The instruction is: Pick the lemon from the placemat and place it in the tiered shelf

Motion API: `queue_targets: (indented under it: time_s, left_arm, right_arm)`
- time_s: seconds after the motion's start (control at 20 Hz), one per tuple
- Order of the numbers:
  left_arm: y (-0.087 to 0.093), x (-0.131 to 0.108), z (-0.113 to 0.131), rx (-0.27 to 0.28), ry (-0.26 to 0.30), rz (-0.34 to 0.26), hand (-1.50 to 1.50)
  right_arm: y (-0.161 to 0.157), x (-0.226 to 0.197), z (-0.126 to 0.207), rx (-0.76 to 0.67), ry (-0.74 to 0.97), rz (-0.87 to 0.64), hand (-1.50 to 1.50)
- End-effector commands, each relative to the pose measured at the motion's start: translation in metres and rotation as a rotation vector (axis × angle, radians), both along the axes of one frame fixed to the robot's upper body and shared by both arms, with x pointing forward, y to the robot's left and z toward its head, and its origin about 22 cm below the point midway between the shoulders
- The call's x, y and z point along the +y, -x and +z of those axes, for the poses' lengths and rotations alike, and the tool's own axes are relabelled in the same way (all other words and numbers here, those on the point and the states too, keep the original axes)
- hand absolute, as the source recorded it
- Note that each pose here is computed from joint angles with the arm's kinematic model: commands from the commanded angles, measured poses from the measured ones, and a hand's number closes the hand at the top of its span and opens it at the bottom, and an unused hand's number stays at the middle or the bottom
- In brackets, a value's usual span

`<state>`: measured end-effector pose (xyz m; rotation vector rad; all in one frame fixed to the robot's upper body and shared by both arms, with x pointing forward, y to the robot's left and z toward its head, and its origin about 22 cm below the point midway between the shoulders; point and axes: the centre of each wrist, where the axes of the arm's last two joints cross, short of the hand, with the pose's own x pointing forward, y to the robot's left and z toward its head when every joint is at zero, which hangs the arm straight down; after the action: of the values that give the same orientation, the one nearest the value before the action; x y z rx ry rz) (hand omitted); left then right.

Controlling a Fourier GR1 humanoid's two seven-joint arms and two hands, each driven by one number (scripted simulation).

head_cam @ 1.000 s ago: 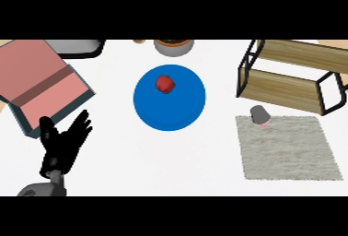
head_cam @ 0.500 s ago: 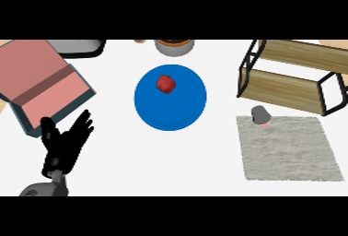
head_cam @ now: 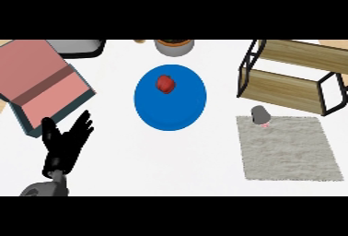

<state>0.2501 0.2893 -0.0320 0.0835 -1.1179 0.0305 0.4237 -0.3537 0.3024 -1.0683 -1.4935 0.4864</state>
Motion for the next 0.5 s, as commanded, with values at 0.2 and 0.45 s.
queue_targets:
  time_s: [0.2, 0.45]
  left_arm:
    - [-0.001, -0.011, -0.001, 0.003, -0.006, -0.005, 0.00]
    - [0.004, -0.014, -0.004, -0.009, 0.004, -0.001, 0.00]
  right_arm:
    - [-0.007, -0.005, 0.003, 0.043, 0.128, 0.003, 1.50]
    - [-0.006, -0.017, -0.003, -0.097, -0.239, -0.089, -1.50]
